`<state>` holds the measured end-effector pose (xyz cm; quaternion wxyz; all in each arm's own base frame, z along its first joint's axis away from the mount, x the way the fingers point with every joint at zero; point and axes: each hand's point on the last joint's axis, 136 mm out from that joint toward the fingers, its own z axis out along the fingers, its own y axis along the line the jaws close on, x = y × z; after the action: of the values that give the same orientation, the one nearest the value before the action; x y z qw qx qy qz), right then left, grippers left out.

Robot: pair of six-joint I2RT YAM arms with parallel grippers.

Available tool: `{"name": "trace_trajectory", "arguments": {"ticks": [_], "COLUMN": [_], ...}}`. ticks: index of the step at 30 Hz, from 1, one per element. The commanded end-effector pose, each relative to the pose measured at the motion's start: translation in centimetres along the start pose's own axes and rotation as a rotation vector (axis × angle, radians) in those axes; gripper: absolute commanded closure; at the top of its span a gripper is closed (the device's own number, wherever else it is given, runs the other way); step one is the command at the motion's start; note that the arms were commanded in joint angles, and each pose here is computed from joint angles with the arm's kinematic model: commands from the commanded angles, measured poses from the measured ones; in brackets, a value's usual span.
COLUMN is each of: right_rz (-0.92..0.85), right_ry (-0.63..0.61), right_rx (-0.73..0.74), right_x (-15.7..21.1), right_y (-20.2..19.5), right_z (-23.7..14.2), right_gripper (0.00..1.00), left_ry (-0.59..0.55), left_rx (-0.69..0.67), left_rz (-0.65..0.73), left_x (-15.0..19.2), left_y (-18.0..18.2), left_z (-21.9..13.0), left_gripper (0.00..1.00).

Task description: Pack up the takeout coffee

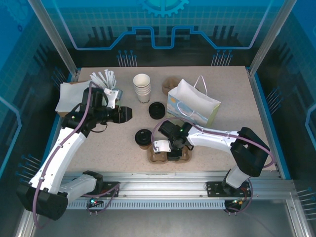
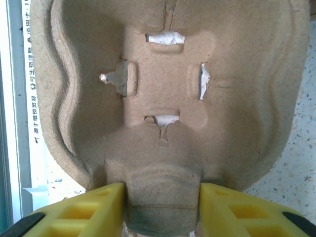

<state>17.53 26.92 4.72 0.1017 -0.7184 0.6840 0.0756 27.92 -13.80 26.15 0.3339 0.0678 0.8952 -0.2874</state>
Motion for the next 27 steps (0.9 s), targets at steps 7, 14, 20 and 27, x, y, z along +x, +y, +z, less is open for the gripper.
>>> {"name": "trace_trajectory", "arguments": {"ticks": [7,14,20,27], "right_rz": [-0.009,0.008,0.062,0.141], "right_ry": [-0.016,-0.052,-0.119,-0.301], "right_rx": [0.004,0.011,0.014,0.027], "right_x": [-0.3,-0.7,-1.0,-2.9], "right_y": [0.0,0.3,1.3,2.7], "right_z": [-0.7,-2.1,-5.0,-11.5], "right_gripper": [0.68,0.73,0.74,0.74], "left_ry": [-0.013,-0.014,-0.043,-0.152], "left_rx": [0.026,0.019,-0.006,-0.025], "left_rz": [0.022,0.023,0.022,-0.023], "left_x": [-0.1,-0.1,-0.5,-2.2], "left_y": [-0.3,-0.2,0.1,0.8], "left_z": [-0.4,-0.4,-0.7,-2.1], "left_gripper": [0.49,0.48,0.47,0.43]}}
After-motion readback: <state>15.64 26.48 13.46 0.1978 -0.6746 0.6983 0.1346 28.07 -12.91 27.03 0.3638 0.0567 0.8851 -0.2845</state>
